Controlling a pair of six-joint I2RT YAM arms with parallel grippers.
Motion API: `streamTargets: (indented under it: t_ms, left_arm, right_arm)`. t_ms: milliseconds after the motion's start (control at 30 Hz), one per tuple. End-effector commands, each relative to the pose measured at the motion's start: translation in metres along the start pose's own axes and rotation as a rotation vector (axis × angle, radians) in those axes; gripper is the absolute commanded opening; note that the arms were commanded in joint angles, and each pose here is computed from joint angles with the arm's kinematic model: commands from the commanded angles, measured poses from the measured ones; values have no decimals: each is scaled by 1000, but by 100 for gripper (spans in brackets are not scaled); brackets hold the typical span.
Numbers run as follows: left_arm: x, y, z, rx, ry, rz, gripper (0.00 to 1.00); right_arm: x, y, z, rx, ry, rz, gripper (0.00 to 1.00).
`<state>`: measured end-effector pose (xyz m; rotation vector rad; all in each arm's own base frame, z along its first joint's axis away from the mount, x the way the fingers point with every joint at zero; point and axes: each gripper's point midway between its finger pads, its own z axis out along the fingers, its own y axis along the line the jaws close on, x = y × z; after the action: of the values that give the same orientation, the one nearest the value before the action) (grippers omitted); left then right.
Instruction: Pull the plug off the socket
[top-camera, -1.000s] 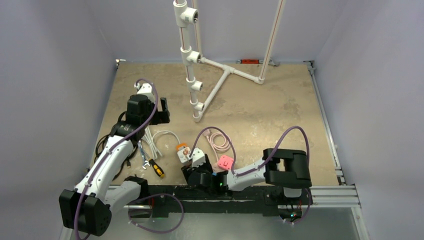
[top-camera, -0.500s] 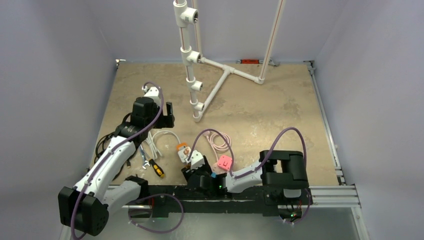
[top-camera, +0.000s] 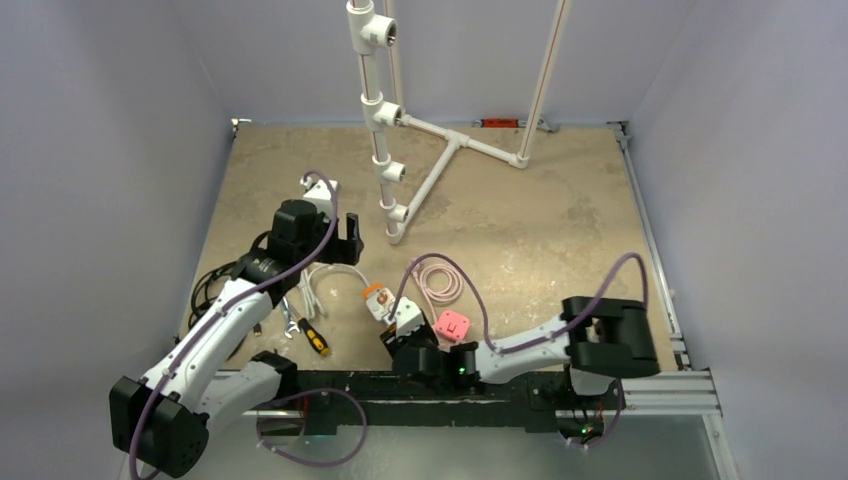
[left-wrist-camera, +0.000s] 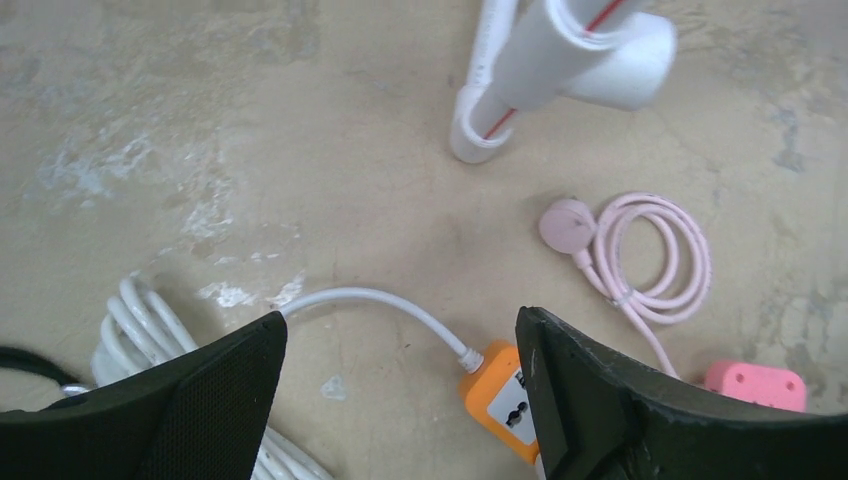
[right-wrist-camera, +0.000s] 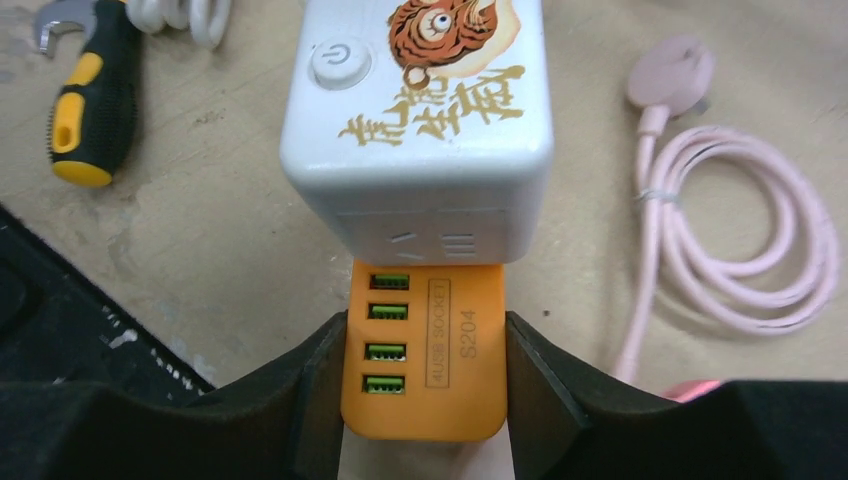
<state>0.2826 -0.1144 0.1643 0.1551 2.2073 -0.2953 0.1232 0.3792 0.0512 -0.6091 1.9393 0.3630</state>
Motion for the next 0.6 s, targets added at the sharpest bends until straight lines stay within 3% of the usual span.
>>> streamTargets:
  t_ms: [0, 133, 267, 567]
  left_arm:
    - [-9, -38, -11, 183, -65, 69, 83]
    - [-12, -74, -28, 390, -95, 91, 80]
    - [-20, -99, -52, 529, -147, 24, 80]
    - [-33, -127, -75, 618, -101, -78, 79]
  right_arm:
    - [-61, -6, -28, -68, -135, -46, 12]
    - [-76, -15, -42, -125, -147, -135, 8]
    - [-80, -29, -51, -152, -119, -154, 6]
    - [-73, -86, -45, -103, -92, -40, 6]
